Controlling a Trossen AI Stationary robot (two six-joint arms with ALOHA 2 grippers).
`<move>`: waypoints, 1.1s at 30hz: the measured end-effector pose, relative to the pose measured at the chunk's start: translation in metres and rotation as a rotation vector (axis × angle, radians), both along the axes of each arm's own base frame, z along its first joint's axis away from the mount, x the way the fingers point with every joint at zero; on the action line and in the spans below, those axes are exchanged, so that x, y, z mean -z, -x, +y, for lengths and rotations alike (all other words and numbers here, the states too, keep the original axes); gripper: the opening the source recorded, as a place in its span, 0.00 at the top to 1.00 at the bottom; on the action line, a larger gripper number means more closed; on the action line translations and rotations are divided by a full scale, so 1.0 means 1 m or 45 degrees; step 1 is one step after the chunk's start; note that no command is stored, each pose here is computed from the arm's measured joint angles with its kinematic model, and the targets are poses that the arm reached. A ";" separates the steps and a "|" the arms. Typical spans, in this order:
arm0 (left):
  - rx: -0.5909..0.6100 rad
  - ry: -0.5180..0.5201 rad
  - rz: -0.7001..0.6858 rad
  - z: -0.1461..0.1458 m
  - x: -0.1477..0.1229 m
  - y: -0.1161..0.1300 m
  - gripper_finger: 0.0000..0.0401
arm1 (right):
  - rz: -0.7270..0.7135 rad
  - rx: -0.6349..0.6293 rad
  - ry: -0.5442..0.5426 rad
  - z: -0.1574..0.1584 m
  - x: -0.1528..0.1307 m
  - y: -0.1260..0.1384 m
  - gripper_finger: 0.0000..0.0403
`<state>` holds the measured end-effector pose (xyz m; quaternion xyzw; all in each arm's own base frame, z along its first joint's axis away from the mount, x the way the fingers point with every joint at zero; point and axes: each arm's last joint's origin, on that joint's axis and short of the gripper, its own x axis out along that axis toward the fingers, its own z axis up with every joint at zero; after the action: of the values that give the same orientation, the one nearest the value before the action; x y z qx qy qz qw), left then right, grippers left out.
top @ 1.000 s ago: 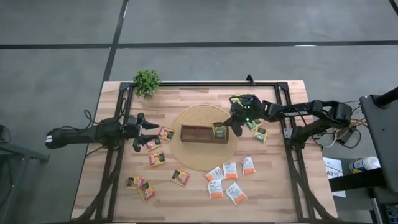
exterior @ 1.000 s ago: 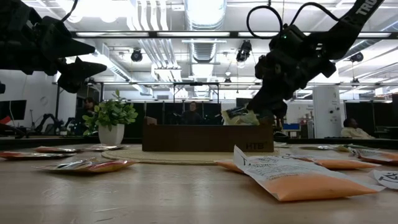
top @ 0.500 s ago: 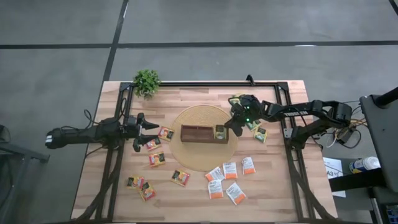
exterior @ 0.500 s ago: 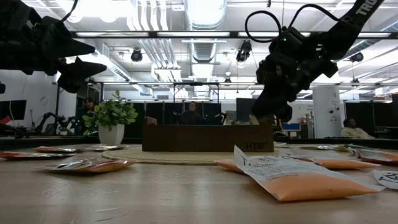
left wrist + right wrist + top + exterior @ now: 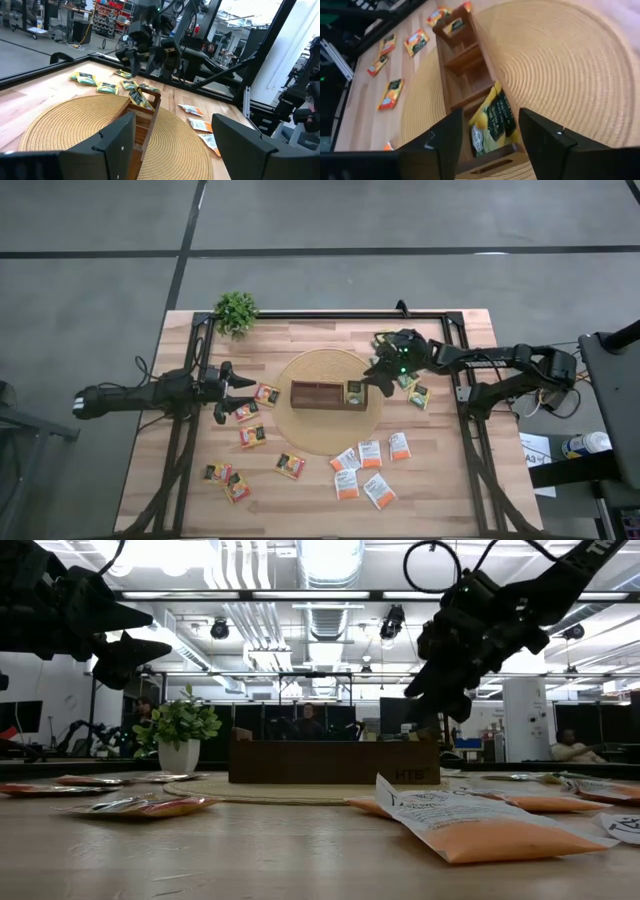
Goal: Pick & Place Tea
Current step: Put the yellow tea bag into the right section of the wooden organizer
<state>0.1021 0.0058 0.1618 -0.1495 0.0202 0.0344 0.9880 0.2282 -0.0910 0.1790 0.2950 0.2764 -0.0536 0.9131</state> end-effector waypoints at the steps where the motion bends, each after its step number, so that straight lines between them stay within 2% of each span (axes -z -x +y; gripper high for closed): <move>1: 0.000 0.000 0.000 0.000 0.000 0.000 0.36 | -0.003 0.010 0.003 -0.001 -0.003 0.002 0.53; 7: 0.001 0.000 0.000 0.000 0.000 0.000 0.36 | 0.007 0.108 0.003 -0.011 -0.015 0.021 0.56; 10: 0.000 0.000 0.000 0.000 0.000 0.000 0.36 | 0.068 0.269 -0.052 -0.017 -0.018 0.034 0.57; 14: 0.000 0.000 0.000 0.000 0.000 0.000 0.36 | 0.137 0.541 -0.192 -0.025 -0.020 0.052 0.59; 17: 0.000 0.000 0.000 0.000 0.000 0.000 0.36 | 0.153 0.657 -0.280 -0.030 -0.021 0.062 0.59; 20: 0.001 0.000 0.000 0.000 0.000 0.000 0.36 | 0.142 0.697 -0.302 -0.033 -0.023 0.067 0.59; 25: 0.000 0.000 0.000 0.000 0.000 0.000 0.36 | 0.135 0.669 -0.344 -0.031 -0.027 0.075 0.59; 29: 0.001 0.000 0.000 0.000 0.000 0.000 0.36 | 0.292 0.815 -0.524 -0.027 -0.019 0.088 0.61; 33: 0.000 0.000 0.000 0.000 0.000 0.000 0.36 | 0.470 0.879 -0.631 -0.022 -0.011 0.100 0.62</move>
<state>0.1021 0.0057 0.1618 -0.1494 0.0204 0.0343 0.9880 0.1283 -0.1134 0.1896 0.5645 0.3244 -0.3384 0.6794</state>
